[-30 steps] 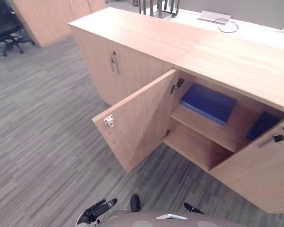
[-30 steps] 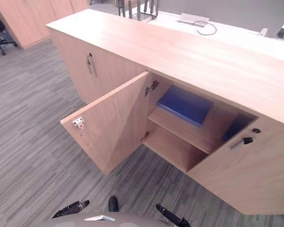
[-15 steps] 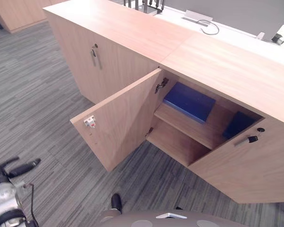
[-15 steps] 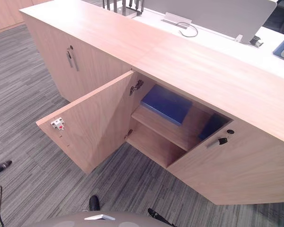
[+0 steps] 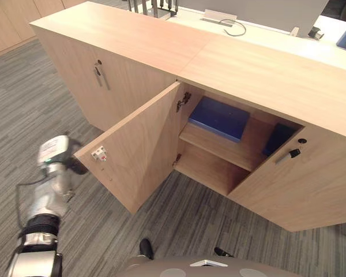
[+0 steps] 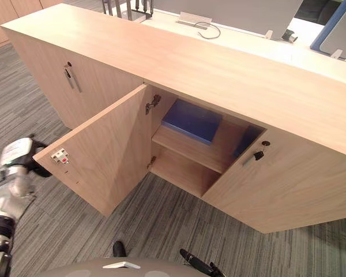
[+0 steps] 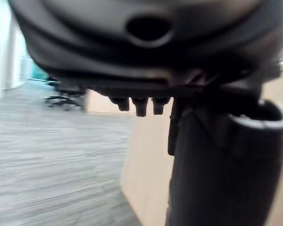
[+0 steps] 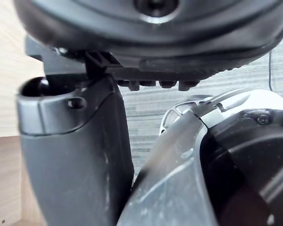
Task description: Walk over to the cabinet, pick up the folder, carry it to the office cabinet, place the folder inside the office cabinet, then close the office cabinet door
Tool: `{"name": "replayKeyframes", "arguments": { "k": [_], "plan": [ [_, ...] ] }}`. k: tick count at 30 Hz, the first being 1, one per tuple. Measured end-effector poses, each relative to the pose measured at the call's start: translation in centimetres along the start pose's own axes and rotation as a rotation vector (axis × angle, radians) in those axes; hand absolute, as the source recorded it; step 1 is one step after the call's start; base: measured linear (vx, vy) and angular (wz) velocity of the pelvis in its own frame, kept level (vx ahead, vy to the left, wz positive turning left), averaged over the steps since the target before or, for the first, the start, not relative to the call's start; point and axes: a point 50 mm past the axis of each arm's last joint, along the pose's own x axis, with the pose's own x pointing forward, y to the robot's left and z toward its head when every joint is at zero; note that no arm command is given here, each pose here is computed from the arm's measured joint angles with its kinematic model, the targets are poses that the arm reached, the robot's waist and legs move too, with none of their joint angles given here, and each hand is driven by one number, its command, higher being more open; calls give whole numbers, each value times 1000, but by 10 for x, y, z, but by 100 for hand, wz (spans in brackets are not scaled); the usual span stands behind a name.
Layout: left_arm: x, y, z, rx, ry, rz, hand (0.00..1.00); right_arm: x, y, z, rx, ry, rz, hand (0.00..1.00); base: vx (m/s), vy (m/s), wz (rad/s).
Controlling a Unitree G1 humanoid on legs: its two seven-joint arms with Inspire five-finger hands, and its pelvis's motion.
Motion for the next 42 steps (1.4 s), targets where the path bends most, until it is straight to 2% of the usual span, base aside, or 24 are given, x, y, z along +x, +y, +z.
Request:
{"name": "replayKeyframes", "arguments": {
  "k": [2,4,6,9,13,15,17,19,20,21,22,23,24,25,26,27,28,29,30,33,34,36,39,42],
  "plan": [
    [-7,-9,8,58,-55,-20,100,0,-3,4,-95,-9,3,100,7,20,14],
    [-16,-29,26,76,-145,-92,100,1,-8,16,-277,-32,25,100,14,21,26],
    [-32,-56,49,98,-272,-210,100,1,-9,33,-542,-61,64,100,25,39,22],
    [-59,-90,83,107,-462,-381,100,1,-3,51,-813,-102,110,100,38,23,6],
    [-86,-116,117,45,-600,-533,100,0,13,65,-1117,-135,227,100,49,12,-8],
    [-95,-122,127,42,-660,-584,100,-3,19,72,-1268,-165,274,100,26,1,-24],
    [-106,-124,139,52,-738,-631,100,-12,23,92,-1513,-246,313,100,10,2,-28],
    [-111,-121,149,47,-792,-638,100,-30,12,111,-1732,-302,321,100,2,24,-3],
    [-114,-119,153,29,-812,-643,100,-46,-4,113,-1927,-265,331,100,13,51,12],
    [-119,-115,159,-12,-828,-633,100,-69,-29,92,-2135,-118,423,100,43,59,9],
    [-122,-113,161,-28,-835,-625,100,-77,-42,72,-2181,-19,480,100,65,41,-8],
    [-124,-110,160,-64,-819,-606,100,-79,-57,48,-2210,178,524,100,135,-5,-7],
    [-123,-110,165,-86,-808,-598,100,-90,-65,9,-2225,423,758,100,133,-27,0],
    [-124,-110,168,-104,-809,-595,100,-98,-65,-15,-2194,520,896,100,167,-39,24],
    [-126,-110,174,-145,-806,-584,100,-116,-55,-63,-2096,657,1182,100,135,-43,27],
    [-129,-112,179,-174,-805,-586,100,-137,-30,-106,-1975,693,1454,100,130,-48,23],
    [-131,-112,180,-185,-805,-586,100,-147,-14,-123,-1903,692,1578,100,109,-59,10],
    [-133,-113,182,-210,-795,-581,100,-164,20,-147,-1724,659,1775,100,86,-59,-7],
    [-134,-114,183,-231,-783,-577,100,-175,53,-157,-1585,576,1895,100,71,-55,-17],
    [-134,-116,190,-258,-774,-576,100,-179,109,-147,-1441,384,1999,100,26,-38,-37],
    [-134,-117,193,-264,-779,-577,100,-177,114,-143,-1425,375,1997,100,-14,-9,-23],
    [-136,-116,199,-287,-785,-574,100,-173,114,-139,-1385,404,1978,100,-44,13,-9],
    [-136,-120,196,-283,-763,-587,100,-175,105,-147,-1460,538,1997,100,-90,24,-6],
    [-134,-124,191,-280,-734,-597,100,-174,101,-148,-1487,577,1993,100,-119,2,-4]
  ]
}}
